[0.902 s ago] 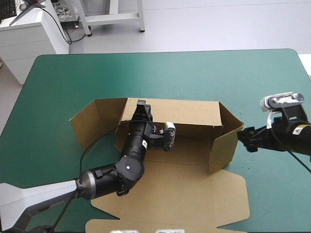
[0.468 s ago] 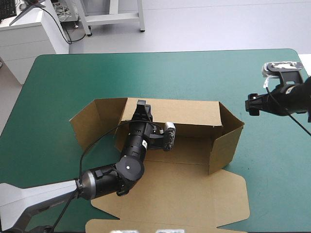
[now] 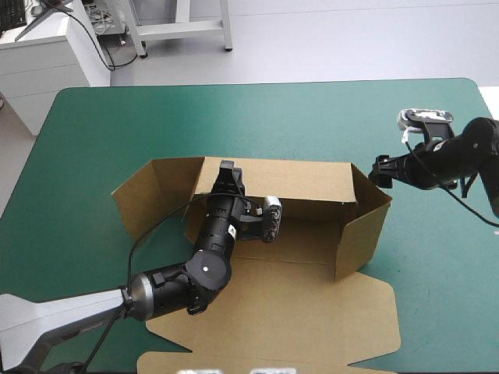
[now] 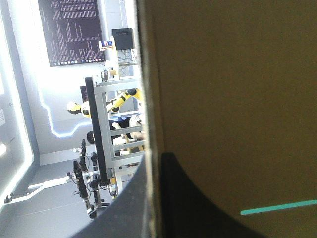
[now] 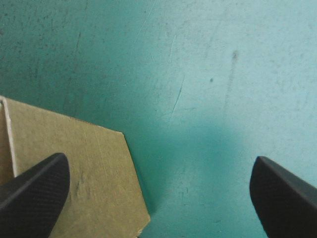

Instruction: Fold the box

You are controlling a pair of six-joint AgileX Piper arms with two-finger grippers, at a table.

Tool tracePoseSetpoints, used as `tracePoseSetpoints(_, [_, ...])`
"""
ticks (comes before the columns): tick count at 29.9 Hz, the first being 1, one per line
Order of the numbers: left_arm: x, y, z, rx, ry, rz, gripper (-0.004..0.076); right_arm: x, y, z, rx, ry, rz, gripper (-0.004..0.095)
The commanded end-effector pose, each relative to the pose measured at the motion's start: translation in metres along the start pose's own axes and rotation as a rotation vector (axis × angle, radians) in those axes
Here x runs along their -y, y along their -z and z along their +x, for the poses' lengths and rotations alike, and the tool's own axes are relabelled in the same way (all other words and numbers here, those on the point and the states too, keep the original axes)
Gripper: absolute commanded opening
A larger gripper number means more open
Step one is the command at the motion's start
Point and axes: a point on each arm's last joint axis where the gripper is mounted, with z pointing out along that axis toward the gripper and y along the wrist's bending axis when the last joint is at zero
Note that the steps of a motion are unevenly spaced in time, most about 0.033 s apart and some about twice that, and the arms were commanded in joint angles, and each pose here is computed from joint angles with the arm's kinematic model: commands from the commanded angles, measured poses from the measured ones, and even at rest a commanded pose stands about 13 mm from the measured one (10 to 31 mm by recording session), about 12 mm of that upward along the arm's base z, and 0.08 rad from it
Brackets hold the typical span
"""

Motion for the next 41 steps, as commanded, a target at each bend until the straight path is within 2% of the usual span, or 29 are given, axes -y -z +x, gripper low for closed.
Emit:
tracePoseSetpoints(1, [-0.019, 0.008, 0.001, 0.022, 0.028, -0.071, -0.0008, -0.007, 0.017, 0.011, 0.101, 0.009, -0.014, 0.0901])
tracePoseSetpoints(8, [-0.019, 0.008, 0.001, 0.022, 0.028, -0.071, -0.0008, -0.011, 0.019, 0.050, 0.161, -0.021, -0.027, 0.0901])
tracePoseSetpoints(18, [-0.019, 0.008, 0.001, 0.022, 0.028, -0.071, -0.0008, -0.020, 0.010, 0.090, 0.211, 0.068, -0.123, 0.0901])
tracePoseSetpoints(26, [-0.019, 0.008, 0.001, 0.022, 0.028, -0.071, -0.0008, -0.026, -0.004, 0.102, 0.234, 0.219, -0.214, 0.0901])
tracePoseSetpoints(31, [-0.019, 0.008, 0.001, 0.022, 0.028, -0.071, -0.0008, -0.025, -0.015, 0.108, 0.272, 0.286, -0.227, 0.0901])
tracePoseSetpoints(41, [-0.019, 0.008, 0.001, 0.025, 0.028, -0.070, -0.0008, -0.026, -0.026, 0.114, 0.343, 0.261, -0.273, 0.0901])
